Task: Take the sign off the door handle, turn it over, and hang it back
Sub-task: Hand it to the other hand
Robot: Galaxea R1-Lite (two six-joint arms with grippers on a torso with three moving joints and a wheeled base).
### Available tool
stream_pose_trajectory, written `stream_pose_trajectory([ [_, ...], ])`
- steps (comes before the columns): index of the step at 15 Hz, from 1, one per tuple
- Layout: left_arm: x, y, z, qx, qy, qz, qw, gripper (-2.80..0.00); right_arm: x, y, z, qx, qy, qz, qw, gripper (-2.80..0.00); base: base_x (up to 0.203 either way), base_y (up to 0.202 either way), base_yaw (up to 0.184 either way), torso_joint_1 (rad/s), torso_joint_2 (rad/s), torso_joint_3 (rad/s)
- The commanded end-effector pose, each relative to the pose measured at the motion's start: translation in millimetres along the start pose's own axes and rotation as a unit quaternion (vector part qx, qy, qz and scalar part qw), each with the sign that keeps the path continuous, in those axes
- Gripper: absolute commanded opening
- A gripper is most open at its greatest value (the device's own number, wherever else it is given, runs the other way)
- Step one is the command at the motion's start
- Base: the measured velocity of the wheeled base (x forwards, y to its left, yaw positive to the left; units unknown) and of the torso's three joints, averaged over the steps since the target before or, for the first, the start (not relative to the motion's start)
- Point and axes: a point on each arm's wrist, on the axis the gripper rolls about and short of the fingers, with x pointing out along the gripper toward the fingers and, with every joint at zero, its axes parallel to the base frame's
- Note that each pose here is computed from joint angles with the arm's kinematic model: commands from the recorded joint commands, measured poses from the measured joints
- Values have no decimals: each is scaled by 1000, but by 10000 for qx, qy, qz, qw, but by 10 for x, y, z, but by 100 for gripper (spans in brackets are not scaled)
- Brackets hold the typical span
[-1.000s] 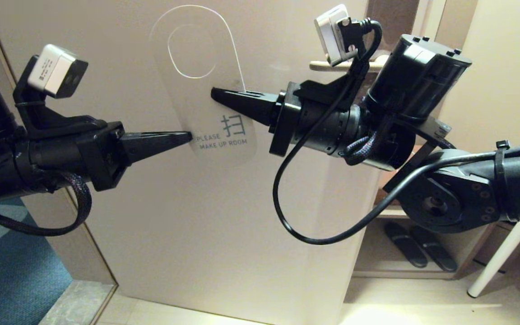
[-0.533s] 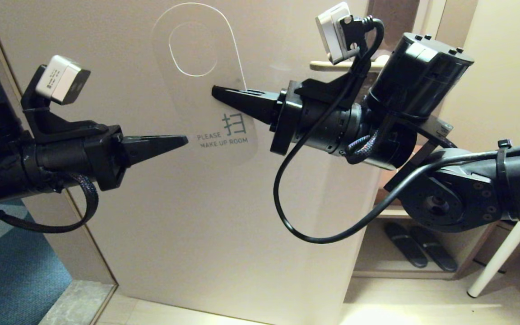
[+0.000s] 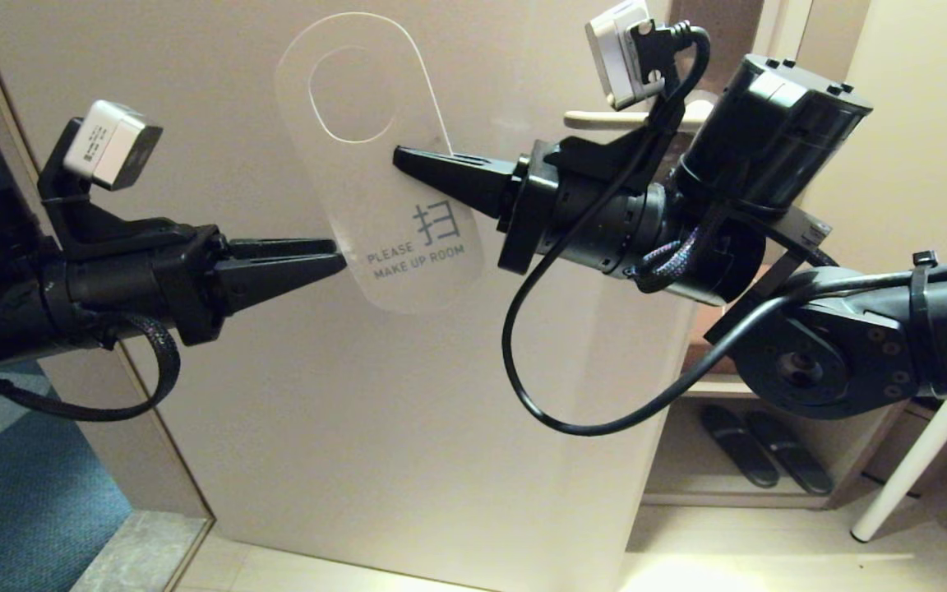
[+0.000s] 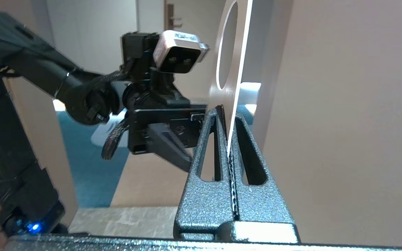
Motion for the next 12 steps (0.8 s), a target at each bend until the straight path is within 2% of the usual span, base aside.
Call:
stream_pose_trajectory([
  [1, 40, 30, -11, 92, -52, -156, 9998, 0, 9, 10, -11, 12, 21, 96, 10000, -280, 0, 0, 0, 0, 0, 0],
  [7, 164, 9, -44, 2, -26, -400, 9992, 0, 79, 10, 30, -43, -81, 160, 9998, -280, 0, 0, 0, 0, 0, 0],
  [12, 164, 4, -45, -74, -28, -378, 9993, 0, 120, -21, -5, -47, -86, 153, 9998, -280, 0, 0, 0, 0, 0, 0],
])
